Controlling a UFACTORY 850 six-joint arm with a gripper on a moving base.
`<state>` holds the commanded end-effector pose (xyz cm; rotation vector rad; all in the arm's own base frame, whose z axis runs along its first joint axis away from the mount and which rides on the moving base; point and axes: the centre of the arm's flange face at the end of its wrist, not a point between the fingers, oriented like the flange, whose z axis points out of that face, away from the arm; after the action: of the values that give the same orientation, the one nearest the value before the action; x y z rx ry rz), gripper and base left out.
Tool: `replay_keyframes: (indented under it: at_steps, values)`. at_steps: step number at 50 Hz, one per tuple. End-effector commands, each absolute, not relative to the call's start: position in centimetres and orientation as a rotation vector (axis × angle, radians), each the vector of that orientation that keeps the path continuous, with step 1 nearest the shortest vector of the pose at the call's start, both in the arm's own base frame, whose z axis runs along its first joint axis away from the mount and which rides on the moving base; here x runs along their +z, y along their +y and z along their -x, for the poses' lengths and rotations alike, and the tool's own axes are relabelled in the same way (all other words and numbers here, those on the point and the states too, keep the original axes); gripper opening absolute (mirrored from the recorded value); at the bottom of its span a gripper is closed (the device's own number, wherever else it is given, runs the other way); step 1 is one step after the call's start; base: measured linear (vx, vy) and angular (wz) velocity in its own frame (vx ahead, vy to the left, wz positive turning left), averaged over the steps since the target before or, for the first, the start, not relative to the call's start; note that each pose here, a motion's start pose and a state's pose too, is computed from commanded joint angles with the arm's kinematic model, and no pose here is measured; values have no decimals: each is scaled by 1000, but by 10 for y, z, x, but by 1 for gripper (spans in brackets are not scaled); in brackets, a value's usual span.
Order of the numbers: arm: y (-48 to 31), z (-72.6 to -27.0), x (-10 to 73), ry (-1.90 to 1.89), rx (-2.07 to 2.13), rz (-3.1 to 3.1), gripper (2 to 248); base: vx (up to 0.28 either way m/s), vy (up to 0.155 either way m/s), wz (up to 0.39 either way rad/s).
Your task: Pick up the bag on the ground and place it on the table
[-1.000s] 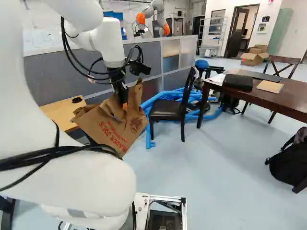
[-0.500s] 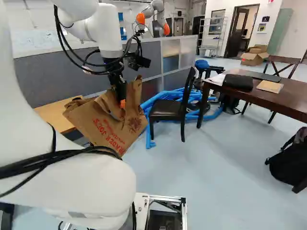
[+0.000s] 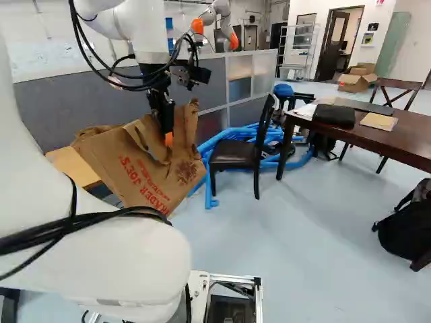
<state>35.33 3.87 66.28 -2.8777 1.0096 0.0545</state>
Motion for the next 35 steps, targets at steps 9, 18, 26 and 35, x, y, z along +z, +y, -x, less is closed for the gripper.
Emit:
replay_keyframes:
  at_steps: [9,18,26,35]
  values:
    - [38,-353,672,1009,53,2877,26,0,0,0]
    - [38,-354,674,1009,52,2876,26,0,0,0]
    - [38,-354,674,1009,52,2876,26,0,0,0]
    - [38,-354,674,1009,52,2876,26,0,0,0]
